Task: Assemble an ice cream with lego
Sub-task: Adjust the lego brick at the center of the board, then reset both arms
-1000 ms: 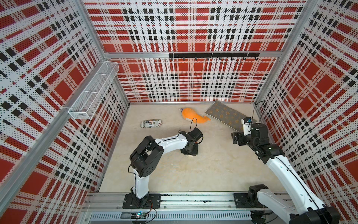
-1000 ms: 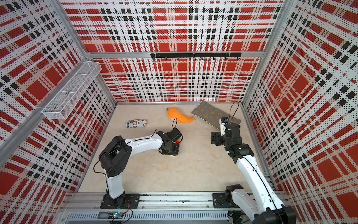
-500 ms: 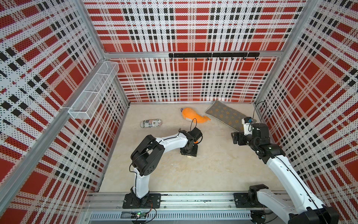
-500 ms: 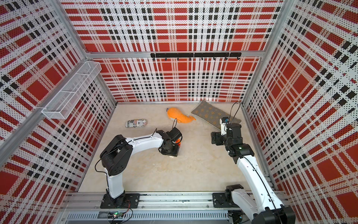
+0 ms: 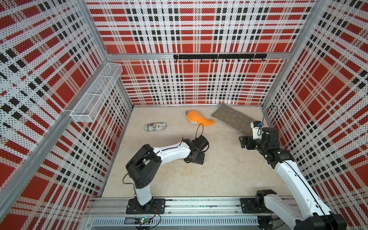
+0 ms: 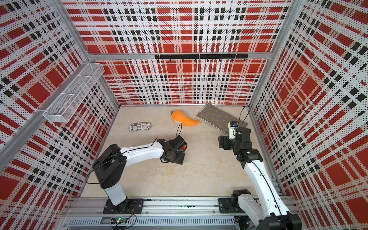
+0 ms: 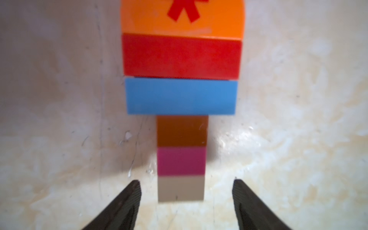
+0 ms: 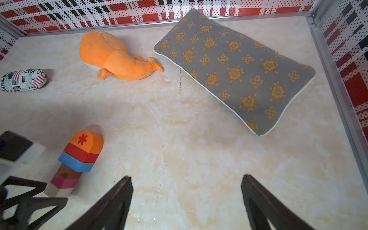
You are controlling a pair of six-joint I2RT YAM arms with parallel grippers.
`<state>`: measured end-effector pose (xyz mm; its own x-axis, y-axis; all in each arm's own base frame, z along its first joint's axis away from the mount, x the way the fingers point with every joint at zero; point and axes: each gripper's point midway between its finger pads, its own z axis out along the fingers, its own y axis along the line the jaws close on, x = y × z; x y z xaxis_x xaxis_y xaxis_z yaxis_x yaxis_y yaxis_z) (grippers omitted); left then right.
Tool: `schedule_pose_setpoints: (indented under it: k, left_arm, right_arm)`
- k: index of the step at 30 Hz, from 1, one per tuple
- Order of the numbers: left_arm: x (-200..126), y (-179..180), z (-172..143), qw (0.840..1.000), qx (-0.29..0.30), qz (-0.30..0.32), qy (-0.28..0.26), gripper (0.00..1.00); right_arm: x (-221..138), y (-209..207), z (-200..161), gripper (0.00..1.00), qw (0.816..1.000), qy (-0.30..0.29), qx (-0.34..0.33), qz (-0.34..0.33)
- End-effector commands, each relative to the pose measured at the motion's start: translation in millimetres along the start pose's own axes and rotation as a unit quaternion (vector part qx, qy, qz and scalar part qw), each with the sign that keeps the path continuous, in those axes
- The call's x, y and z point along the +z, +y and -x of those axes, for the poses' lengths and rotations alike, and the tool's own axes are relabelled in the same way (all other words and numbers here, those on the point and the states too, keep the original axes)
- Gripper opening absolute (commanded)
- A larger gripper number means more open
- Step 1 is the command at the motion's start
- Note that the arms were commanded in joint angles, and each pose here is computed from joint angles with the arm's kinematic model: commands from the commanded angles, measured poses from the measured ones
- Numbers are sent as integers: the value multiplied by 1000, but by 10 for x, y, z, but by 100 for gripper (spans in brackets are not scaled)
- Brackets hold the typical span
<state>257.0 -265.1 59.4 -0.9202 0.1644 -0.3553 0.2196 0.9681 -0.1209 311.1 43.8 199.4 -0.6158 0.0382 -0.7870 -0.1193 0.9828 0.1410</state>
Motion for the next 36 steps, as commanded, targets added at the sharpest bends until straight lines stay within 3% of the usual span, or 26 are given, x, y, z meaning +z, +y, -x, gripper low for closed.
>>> schedule_pose_setpoints:
  k: [1,5,8,10,13,17,20,24,27,28,29,30,33,36]
  left_arm:
    - [-529,166,707,978,-68,-39,-195,78]
    - [-1131,962,1231,922,-121,-29,-367,81]
    - [-1482,1801,1480,867,-167,-13,-469,82]
    - [-1599,2532,1412,837,-206,66,-504,82]
    - [-1611,3201,1157,811,-222,156,-519,82]
    - [-1481,3541,809,783,-235,181,-546,82]
    - [-1261,3545,683,786,-218,188,-547,81]
    - [-1243,3356,940,784,-169,159,-576,78]
    - [-1024,3139,1085,812,-118,177,-544,73]
    - [-983,3051,1079,813,-99,195,-540,75]
    - [-1021,2992,1086,804,-90,199,-553,76]
    - [-1013,3011,1056,807,-89,188,-552,77]
    - [-1071,2961,956,794,-81,163,-580,86]
    - [-1032,2940,960,799,-72,168,-573,90]
  right_arm:
    - [18,-18,32,90,1000,-7,-1,0]
    - [29,-49,74,90,1000,-18,-3,-8]
    - [50,-124,94,90,999,-25,-3,-29]
    - [48,-210,132,90,998,-46,-1,-53]
    - [6,-308,247,90,991,-106,1,-80]
    - [5,-433,294,90,978,-175,-3,-111]
    - [129,-536,227,90,971,-196,-8,-134]
    - [410,-576,79,89,968,-212,-19,-132]
    - [551,-562,12,89,962,-244,-30,-121]
    - [581,-554,-12,89,959,-256,-35,-117]
    - [603,-545,-2,89,954,-274,-38,-113]
    - [648,-523,13,88,954,-278,-46,-107]
    - [910,-497,3,87,961,-247,-75,-101]
    - [946,-532,-79,87,959,-259,-69,-87]
